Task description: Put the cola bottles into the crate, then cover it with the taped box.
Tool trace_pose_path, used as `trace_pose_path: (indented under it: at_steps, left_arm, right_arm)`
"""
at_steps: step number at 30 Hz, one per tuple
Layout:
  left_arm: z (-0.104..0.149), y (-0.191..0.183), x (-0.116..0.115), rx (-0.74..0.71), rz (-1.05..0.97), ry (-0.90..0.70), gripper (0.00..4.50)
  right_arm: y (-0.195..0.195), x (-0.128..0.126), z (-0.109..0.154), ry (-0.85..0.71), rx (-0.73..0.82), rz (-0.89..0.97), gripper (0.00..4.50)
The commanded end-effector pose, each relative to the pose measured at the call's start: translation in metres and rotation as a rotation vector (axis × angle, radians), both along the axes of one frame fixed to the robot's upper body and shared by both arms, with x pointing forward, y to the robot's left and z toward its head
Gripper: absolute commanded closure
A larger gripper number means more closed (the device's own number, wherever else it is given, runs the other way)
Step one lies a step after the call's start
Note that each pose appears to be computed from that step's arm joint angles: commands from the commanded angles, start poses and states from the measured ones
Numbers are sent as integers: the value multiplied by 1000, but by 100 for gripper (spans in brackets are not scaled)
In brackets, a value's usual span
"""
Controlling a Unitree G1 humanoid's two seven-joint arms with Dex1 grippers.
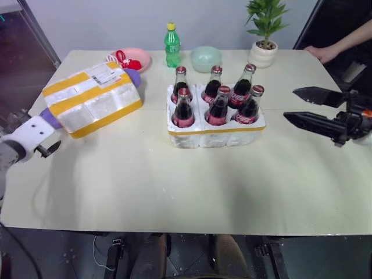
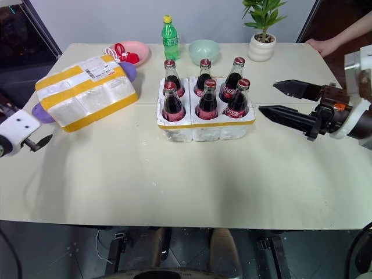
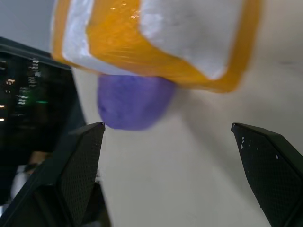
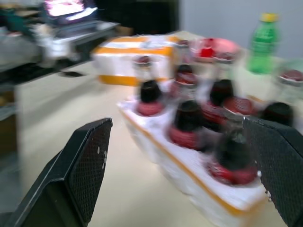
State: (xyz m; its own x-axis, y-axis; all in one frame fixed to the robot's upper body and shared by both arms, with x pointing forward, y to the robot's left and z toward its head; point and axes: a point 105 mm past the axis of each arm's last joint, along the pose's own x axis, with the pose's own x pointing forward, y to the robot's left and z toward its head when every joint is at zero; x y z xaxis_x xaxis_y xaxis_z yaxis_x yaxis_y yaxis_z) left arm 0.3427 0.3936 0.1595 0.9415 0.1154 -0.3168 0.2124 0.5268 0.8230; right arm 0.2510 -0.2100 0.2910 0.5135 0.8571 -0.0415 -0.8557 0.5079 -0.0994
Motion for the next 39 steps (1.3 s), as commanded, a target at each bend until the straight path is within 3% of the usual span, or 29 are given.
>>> trace_pose_path:
  at_steps: [1, 7, 13, 16, 21, 23, 30, 39]
  left_arm:
    - [-10, 10, 16, 115, 40, 1, 0]
    - [-20, 16, 29, 230, 85, 43, 0]
    - [-14, 15, 40, 279, 129, -5, 0]
    - [-16, 16, 41, 260, 144, 0, 92]
    - [-13, 15, 42, 268, 145, -4, 351]
    - [-10, 16, 43, 274, 146, -12, 427]
    - [23, 12, 51, 264, 132, -135, 437]
    - [112, -28, 61, 130, -60, -381, 437]
  right_arm:
    - [14, -29, 18, -61, -32, 109, 3]
    - [14, -39, 23, -72, -49, 87, 3]
    - [11, -44, 22, -68, -46, 54, 3]
    - [8, -46, 22, -68, -36, 39, 0]
    - [5, -45, 25, -75, -14, 17, 0]
    - [6, -45, 24, -75, -15, 17, 0]
    - [2, -44, 18, -59, -28, 0, 0]
    - [-10, -40, 11, -32, -28, -43, 0]
